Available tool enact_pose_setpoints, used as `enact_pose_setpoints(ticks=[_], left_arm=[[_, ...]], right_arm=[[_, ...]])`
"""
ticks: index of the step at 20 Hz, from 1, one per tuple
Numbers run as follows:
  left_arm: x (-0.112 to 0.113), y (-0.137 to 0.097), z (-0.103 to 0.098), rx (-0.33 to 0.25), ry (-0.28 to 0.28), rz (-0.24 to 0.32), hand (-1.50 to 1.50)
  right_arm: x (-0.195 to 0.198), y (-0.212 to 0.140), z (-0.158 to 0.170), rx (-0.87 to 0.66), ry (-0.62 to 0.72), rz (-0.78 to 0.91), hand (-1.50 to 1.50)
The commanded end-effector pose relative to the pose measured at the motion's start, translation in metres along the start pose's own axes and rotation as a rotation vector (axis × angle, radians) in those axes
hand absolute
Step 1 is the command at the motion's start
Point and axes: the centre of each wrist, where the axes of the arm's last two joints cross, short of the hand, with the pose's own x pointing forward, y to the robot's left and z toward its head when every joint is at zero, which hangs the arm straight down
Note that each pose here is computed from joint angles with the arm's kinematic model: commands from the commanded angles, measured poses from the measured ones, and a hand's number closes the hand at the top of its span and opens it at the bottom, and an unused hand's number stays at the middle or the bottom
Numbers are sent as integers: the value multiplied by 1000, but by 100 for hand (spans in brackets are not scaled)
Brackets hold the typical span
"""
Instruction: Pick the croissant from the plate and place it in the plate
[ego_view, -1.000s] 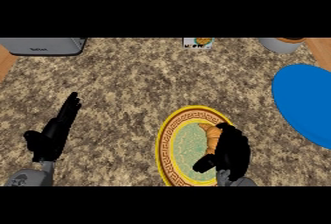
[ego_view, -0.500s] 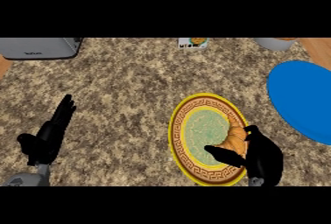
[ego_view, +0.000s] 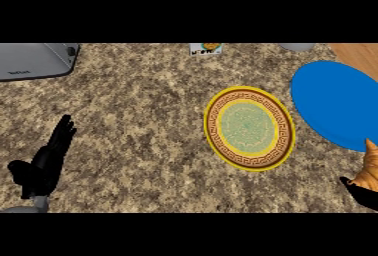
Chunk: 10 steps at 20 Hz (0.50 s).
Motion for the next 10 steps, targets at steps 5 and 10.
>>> enact_pose_setpoints(ticks=[5, 10], left_arm=[[4, -7, 4, -10, -15, 10, 0], [8, -12, 2, -55, -12, 5, 0]], right_arm=[[-96, -107, -28, -171, -115, -76, 150], [-126, -161, -25, -319, -172, -140, 150]])
